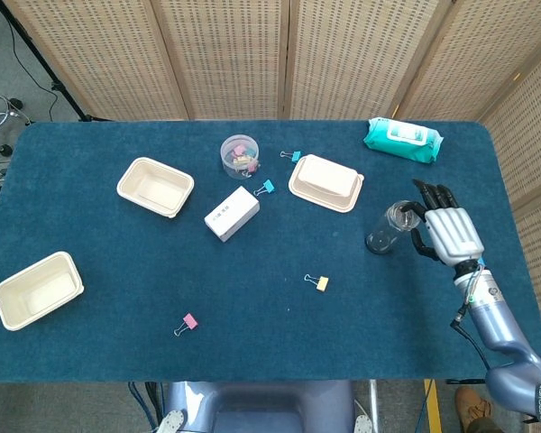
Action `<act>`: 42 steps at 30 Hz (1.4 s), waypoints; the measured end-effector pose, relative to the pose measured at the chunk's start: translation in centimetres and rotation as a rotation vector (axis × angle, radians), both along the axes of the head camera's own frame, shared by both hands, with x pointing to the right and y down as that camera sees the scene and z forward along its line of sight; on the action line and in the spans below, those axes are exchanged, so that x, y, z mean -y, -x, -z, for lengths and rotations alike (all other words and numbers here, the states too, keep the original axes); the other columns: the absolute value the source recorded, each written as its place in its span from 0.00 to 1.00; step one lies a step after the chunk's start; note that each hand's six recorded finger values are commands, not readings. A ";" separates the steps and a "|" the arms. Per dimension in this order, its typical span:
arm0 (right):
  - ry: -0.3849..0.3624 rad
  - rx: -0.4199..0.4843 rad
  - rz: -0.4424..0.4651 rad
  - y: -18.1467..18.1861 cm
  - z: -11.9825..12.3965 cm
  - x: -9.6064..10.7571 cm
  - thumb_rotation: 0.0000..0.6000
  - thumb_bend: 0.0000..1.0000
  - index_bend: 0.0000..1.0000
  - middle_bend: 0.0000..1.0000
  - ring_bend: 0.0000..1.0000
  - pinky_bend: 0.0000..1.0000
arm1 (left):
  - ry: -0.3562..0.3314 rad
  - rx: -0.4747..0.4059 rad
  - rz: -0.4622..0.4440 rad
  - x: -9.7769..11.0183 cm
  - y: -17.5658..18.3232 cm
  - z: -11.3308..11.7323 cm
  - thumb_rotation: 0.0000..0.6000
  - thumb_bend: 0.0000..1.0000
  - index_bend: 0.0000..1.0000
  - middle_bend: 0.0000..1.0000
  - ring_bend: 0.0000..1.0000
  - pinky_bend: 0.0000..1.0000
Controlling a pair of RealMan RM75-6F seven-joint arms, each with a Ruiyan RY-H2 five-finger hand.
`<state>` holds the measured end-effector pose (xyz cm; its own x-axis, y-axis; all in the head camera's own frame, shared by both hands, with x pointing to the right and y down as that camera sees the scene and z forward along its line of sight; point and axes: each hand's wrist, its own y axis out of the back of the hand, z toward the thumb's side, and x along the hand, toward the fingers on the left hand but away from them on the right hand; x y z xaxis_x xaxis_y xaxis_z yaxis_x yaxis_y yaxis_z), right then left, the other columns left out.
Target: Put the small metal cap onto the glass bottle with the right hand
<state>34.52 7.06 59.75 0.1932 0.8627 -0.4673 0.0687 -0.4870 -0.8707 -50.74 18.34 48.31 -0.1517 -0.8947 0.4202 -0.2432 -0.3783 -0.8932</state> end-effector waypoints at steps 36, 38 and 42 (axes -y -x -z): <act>0.047 0.025 -0.013 0.8 -2.1 -0.3 1.00 0.60 0.30 0.00 0.00 0.00 | 0.001 0.005 0.002 0.0 0.0 -0.1 1.00 0.04 0.00 0.00 0.00 0.00; 0.044 0.026 -0.010 0.9 -2.0 -0.2 1.00 0.60 0.30 0.00 0.00 0.00 | 0.000 0.004 0.005 0.0 0.0 0.0 1.00 0.04 0.00 0.00 0.00 0.00; 0.042 0.028 -0.007 1.0 -2.0 -0.2 1.00 0.60 0.31 0.00 0.00 0.00 | 0.001 0.004 0.004 0.0 0.0 0.0 1.00 0.04 0.00 0.00 0.00 0.00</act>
